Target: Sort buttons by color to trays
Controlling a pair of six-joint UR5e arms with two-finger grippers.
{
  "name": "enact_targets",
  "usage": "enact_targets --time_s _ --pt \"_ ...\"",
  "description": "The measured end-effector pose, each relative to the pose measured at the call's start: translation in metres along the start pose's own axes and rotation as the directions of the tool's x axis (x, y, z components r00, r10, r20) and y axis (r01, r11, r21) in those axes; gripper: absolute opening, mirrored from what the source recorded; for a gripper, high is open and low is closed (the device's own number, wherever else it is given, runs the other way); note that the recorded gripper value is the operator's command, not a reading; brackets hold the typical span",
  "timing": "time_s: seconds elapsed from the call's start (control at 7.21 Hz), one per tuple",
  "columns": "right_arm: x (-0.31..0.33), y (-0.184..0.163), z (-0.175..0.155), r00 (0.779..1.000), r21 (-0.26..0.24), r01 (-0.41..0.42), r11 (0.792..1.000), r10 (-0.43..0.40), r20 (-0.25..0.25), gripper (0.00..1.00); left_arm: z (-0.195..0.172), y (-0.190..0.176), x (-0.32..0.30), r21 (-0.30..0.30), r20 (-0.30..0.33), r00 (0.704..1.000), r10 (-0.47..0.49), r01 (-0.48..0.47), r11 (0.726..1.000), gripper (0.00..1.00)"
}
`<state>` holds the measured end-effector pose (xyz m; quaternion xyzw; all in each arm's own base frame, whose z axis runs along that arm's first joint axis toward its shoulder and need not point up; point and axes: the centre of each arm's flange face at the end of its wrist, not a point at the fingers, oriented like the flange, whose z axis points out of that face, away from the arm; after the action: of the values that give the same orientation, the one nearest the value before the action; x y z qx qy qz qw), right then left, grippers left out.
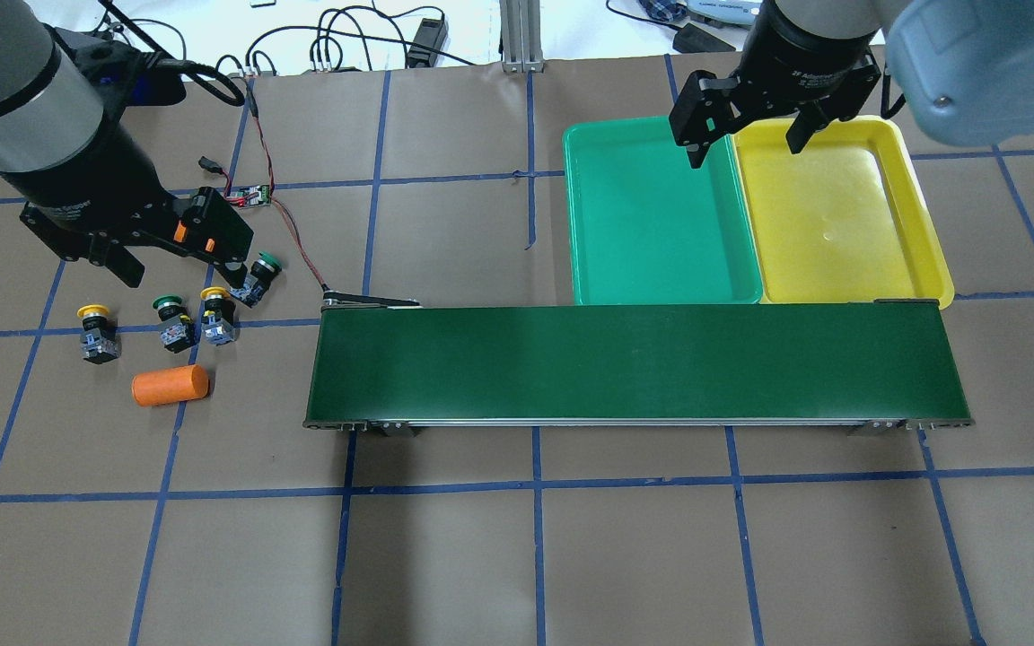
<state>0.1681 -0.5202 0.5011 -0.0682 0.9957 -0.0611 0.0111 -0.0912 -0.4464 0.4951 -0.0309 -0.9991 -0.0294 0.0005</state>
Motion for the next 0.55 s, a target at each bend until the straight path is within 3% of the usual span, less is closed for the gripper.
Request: enact_targets --time_s 0.55 --pt "0.0000 0.0007 -0.0008 1.000 0.000 0.001 1.000 -0.001 -0.001 1.00 -0.0013 0.0017 0.0003 0.005 0.000 1.000 0.004 -0.004 1.000 1.00"
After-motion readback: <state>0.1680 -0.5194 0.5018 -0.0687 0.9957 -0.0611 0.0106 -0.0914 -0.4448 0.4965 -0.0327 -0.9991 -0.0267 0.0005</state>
